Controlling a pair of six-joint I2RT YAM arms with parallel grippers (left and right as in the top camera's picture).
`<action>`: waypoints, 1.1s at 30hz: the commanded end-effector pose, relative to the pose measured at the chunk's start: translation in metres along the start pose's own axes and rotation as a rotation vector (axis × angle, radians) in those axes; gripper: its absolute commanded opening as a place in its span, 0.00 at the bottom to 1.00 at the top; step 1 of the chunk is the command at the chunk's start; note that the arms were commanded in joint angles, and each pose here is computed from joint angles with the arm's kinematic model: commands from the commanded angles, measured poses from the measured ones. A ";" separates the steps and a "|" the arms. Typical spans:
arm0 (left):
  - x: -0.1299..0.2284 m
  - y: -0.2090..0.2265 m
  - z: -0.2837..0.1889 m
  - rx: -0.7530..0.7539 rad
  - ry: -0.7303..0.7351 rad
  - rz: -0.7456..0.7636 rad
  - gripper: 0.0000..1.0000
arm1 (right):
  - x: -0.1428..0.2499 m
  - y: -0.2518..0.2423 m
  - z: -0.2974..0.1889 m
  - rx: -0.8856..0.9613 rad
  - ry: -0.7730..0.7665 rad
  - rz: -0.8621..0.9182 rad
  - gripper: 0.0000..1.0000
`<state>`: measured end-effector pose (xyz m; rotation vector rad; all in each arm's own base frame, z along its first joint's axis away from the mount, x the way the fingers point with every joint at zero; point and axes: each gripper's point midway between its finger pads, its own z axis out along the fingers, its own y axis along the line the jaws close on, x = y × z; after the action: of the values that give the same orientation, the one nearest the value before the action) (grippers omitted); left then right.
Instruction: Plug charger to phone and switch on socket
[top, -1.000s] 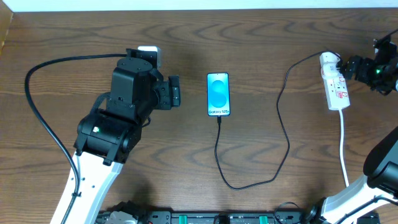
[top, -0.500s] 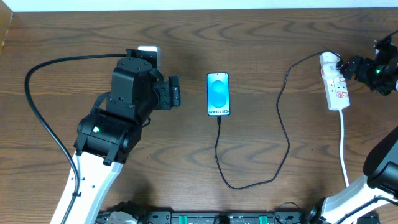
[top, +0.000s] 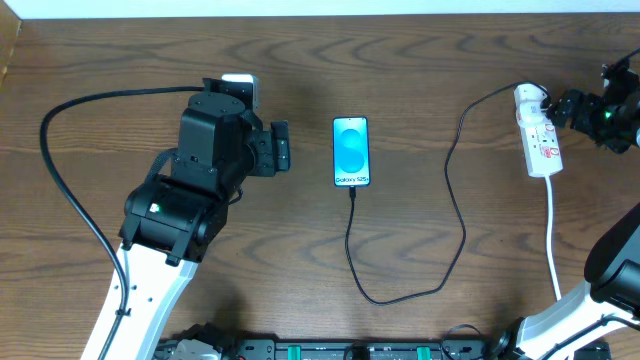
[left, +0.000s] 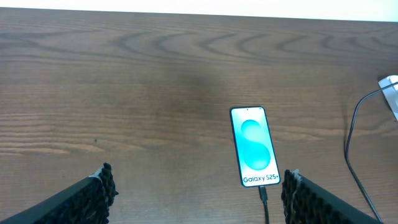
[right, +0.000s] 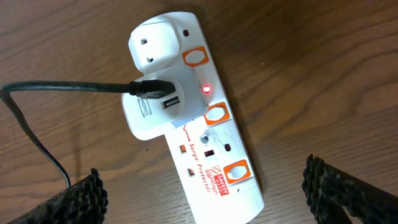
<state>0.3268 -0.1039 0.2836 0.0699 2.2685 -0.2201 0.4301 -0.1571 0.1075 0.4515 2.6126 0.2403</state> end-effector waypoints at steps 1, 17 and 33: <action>0.000 0.003 0.001 -0.013 0.001 0.015 0.87 | -0.005 0.000 -0.006 0.003 -0.019 0.013 0.99; 0.012 0.006 -0.009 -0.019 0.033 0.019 0.87 | -0.005 0.000 -0.006 0.003 -0.018 0.014 0.99; 0.038 0.021 -0.031 0.009 -0.294 0.103 0.87 | -0.005 0.000 -0.006 0.003 -0.019 0.013 0.99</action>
<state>0.2893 -0.0852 0.2730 0.0950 2.0282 -0.2244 0.4301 -0.1573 0.1075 0.4560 2.6124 0.2398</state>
